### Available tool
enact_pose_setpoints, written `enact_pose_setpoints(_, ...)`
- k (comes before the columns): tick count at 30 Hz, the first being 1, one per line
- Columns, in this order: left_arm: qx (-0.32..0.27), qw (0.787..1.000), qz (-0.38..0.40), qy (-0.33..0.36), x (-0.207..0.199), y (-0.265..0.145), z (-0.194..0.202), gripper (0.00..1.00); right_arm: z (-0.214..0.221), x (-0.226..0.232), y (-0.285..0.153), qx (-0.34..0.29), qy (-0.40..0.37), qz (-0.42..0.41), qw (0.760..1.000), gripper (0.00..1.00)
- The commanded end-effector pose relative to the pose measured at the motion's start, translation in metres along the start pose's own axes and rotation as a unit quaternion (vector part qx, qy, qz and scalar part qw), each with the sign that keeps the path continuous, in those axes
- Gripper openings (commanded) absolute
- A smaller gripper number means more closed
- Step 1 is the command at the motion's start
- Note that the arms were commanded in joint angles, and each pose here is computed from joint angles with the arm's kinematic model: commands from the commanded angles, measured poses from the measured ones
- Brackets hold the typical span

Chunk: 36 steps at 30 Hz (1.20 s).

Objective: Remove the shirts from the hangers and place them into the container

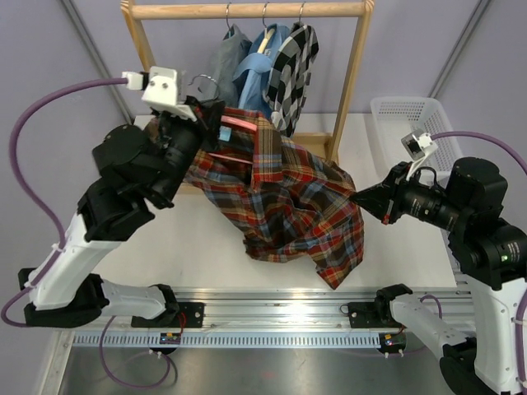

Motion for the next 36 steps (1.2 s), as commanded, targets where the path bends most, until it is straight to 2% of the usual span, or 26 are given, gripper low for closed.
enact_pose_setpoints(1, -0.107, 0.992, -0.057, -0.016, 0.046, -0.051, -0.066, 0.00, -0.001, -0.012, -0.005, -0.020, -0.001, 0.077, 0.997, 0.00)
enact_pose_setpoints(8, -0.119, 0.985, -0.124, -0.013, 0.091, -0.092, -0.061, 0.00, -0.003, -0.018, -0.010, -0.032, 0.016, 0.123, 0.992, 0.00)
enact_pose_setpoints(12, -0.132, 0.982, -0.130, -0.025, 0.106, -0.110, -0.066, 0.00, -0.001, -0.028, -0.008, -0.024, 0.024, 0.160, 0.987, 0.00)
enact_pose_setpoints(17, -0.127, 0.980, -0.151, -0.014, 0.117, -0.121, -0.067, 0.00, -0.006, -0.031, -0.021, -0.058, 0.021, 0.214, 0.975, 0.00)
enact_pose_setpoints(20, -0.120, 0.981, -0.153, -0.010, 0.118, -0.121, -0.063, 0.00, -0.004, -0.030, -0.018, -0.057, 0.025, 0.201, 0.978, 0.00)
enact_pose_setpoints(21, -0.120, 0.981, -0.151, -0.014, 0.118, -0.121, -0.061, 0.00, -0.003, -0.026, -0.014, -0.049, 0.024, 0.173, 0.983, 0.01)
enact_pose_setpoints(23, -0.113, 0.984, -0.138, -0.014, 0.112, -0.115, -0.055, 0.00, 0.000, -0.023, -0.004, -0.030, 0.023, 0.128, 0.991, 0.14)
enact_pose_setpoints(24, -0.111, 0.985, -0.132, -0.022, 0.108, -0.111, -0.052, 0.00, 0.002, -0.017, 0.001, -0.019, 0.024, 0.086, 0.996, 0.25)
enact_pose_setpoints(25, -0.104, 0.986, -0.126, -0.020, 0.103, -0.105, -0.047, 0.00, 0.003, -0.015, 0.003, -0.014, 0.020, 0.069, 0.997, 0.44)
enact_pose_setpoints(27, -0.097, 0.989, -0.107, -0.024, 0.092, -0.095, -0.042, 0.00, 0.003, -0.012, 0.007, -0.007, 0.019, 0.042, 0.999, 0.55)
enact_pose_setpoints(28, -0.095, 0.990, -0.102, -0.024, 0.087, -0.089, -0.041, 0.00, 0.003, -0.012, 0.007, -0.007, 0.016, 0.037, 0.999, 0.67)
enact_pose_setpoints(30, -0.086, 0.992, -0.088, -0.018, 0.073, -0.072, -0.035, 0.00, 0.002, -0.008, 0.007, -0.006, 0.010, 0.020, 1.000, 0.71)
enact_pose_setpoints(35, -0.069, 0.997, -0.033, -0.027, 0.034, -0.036, -0.029, 0.00, 0.002, -0.003, 0.010, -0.012, 0.003, -0.018, 1.000, 0.72)
enact_pose_setpoints(36, -0.070, 0.996, -0.019, -0.051, 0.027, -0.034, -0.033, 0.00, 0.001, -0.003, 0.011, -0.013, 0.006, -0.020, 1.000, 0.72)
Point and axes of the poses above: each gripper's point midway between its finger pads, its own y axis out along the fingers, its own x axis along the line the jaws close on, z = x × y, the point moved 7 cm from there along -y, back along the fingers, and after that the axes turned 9 degrees about -y, right-handed, at the moved point
